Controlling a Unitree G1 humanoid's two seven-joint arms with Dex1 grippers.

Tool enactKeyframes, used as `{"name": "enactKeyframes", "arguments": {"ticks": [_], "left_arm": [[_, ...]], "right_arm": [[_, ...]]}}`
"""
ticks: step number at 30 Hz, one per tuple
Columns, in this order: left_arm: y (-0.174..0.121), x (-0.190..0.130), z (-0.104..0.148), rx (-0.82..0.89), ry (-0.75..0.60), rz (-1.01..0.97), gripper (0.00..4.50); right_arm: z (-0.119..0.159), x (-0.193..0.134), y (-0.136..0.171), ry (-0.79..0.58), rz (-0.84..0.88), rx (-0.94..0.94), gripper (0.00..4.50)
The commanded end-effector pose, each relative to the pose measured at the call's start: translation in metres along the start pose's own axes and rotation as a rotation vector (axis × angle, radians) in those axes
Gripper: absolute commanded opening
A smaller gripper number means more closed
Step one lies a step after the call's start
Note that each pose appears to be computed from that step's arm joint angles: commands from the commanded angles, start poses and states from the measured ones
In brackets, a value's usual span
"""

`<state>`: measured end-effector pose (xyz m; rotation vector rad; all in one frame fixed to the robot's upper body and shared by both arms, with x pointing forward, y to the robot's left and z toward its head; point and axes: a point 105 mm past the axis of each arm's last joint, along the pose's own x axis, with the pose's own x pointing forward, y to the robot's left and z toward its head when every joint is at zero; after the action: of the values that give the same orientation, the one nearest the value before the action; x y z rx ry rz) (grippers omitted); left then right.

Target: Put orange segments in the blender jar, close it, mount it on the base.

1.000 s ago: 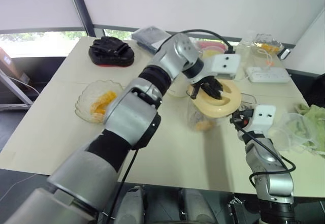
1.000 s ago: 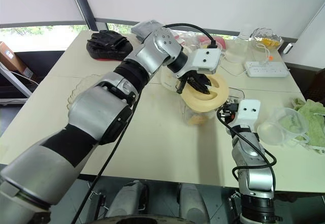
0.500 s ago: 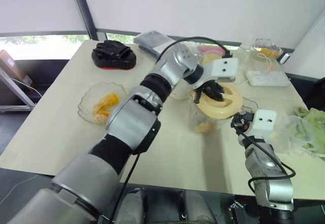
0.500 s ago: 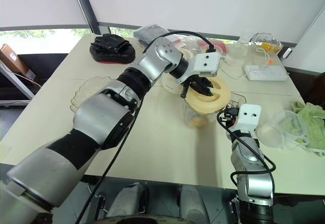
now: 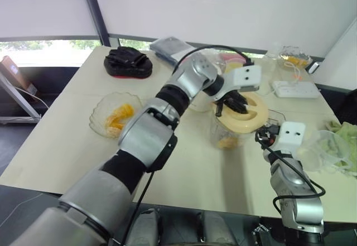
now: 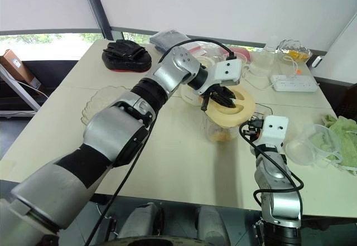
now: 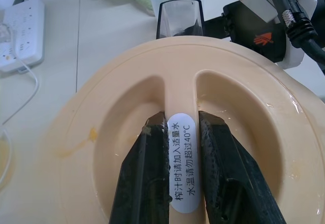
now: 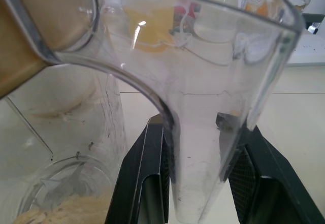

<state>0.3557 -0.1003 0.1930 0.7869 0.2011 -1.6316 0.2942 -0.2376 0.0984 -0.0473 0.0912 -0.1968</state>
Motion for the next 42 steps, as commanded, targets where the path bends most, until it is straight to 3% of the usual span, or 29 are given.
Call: {"name": "enactKeyframes", "arguments": {"ticks": [1,4,16,23,27,31,36,39,42], "left_arm": [[-0.015,0.009,-0.070,-0.178,0.171,0.007,1.83],[-0.011,0.009,-0.058,-0.170,0.110,0.017,3.26],[0.002,-0.028,0.005,-0.159,-0.197,-0.053,3.26],[0.022,-0.061,0.038,-0.158,-0.393,0.041,3.26],[0.037,-0.087,0.061,-0.164,-0.580,0.149,3.26],[0.054,-0.117,0.079,-0.293,-0.843,0.248,3.26],[0.069,-0.157,0.074,-0.639,-1.204,0.231,3.26],[0.083,-0.184,0.054,-0.810,-1.405,0.335,3.26],[0.091,-0.195,0.028,-0.878,-1.412,0.497,3.26]], "right_arm": [[0.035,-0.004,0.003,-0.135,0.021,-0.009,0.95],[0.035,-0.003,0.004,-0.135,0.030,-0.013,0.95],[0.032,0.004,0.007,-0.123,0.063,-0.024,0.95],[0.031,0.009,0.010,-0.121,0.080,-0.023,0.95],[0.031,0.012,0.011,-0.124,0.091,-0.026,0.95],[0.032,0.014,0.012,-0.125,0.100,-0.028,0.95],[0.033,0.016,0.012,-0.127,0.112,-0.029,0.95],[0.034,0.018,0.013,-0.126,0.128,-0.036,0.95],[0.037,0.020,0.015,-0.129,0.146,-0.042,0.95]]}}
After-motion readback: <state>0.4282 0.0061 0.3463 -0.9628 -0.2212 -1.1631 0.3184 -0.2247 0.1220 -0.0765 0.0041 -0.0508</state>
